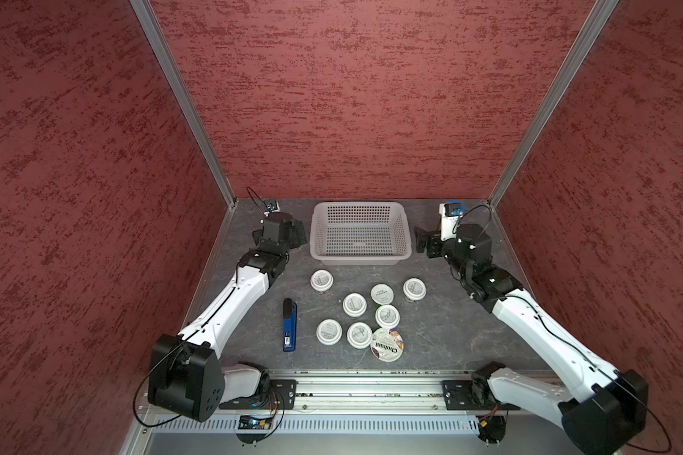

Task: Put the yogurt in the basket
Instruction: Pick up the yogurt from the center of the board.

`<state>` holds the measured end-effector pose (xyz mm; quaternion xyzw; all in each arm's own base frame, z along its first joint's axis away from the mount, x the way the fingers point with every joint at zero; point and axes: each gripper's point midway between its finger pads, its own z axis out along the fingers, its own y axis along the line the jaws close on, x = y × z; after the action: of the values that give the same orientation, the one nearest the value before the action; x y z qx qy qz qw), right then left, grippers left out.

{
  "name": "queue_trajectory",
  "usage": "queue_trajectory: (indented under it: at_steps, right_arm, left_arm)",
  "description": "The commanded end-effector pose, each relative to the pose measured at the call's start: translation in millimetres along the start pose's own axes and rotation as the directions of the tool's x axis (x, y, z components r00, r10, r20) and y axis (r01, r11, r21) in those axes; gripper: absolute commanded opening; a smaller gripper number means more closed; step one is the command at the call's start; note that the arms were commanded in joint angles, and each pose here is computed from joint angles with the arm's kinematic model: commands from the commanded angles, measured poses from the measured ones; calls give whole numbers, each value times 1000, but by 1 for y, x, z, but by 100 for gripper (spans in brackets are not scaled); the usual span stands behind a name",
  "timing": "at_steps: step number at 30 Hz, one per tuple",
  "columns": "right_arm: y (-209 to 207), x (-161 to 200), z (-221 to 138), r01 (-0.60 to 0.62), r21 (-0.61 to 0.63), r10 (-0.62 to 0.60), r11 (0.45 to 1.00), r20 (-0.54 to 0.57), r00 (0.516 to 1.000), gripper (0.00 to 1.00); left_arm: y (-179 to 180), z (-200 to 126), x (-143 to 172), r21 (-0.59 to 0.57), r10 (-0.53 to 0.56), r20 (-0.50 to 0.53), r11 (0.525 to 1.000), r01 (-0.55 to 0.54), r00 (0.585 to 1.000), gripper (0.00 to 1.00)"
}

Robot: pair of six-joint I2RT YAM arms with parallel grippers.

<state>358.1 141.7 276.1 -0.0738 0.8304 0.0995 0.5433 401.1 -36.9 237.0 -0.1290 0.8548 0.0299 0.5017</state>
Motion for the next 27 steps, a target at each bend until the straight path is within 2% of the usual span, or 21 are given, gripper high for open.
queue_trajectory:
  at_steps: [1,7,13,16,21,27]
  right_arm:
    - [8,90,-6,-21,2,21,1000,-383,924,98]
    - [30,135,-10,-66,-57,25,996,-543,840,98]
    - [22,169,-15,-57,-7,39,998,-635,771,98]
    - [21,175,-18,-60,0,46,998,-648,760,93]
    - [20,181,-17,-57,-7,39,998,-642,765,90]
    - [19,186,-7,-39,-1,29,999,-642,766,89]
  left_arm:
    - [4,-9,0,-24,-33,-50,999,32,998,100]
    - [12,-16,0,-53,-25,-118,998,18,993,100]
    - [9,-18,18,-26,-83,-193,997,79,978,100]
    - [15,-18,27,-52,-121,-223,992,112,967,100]
    - [17,-18,42,-60,-115,-281,993,102,953,100]
    - [13,-15,45,-72,-115,-331,993,96,937,100]
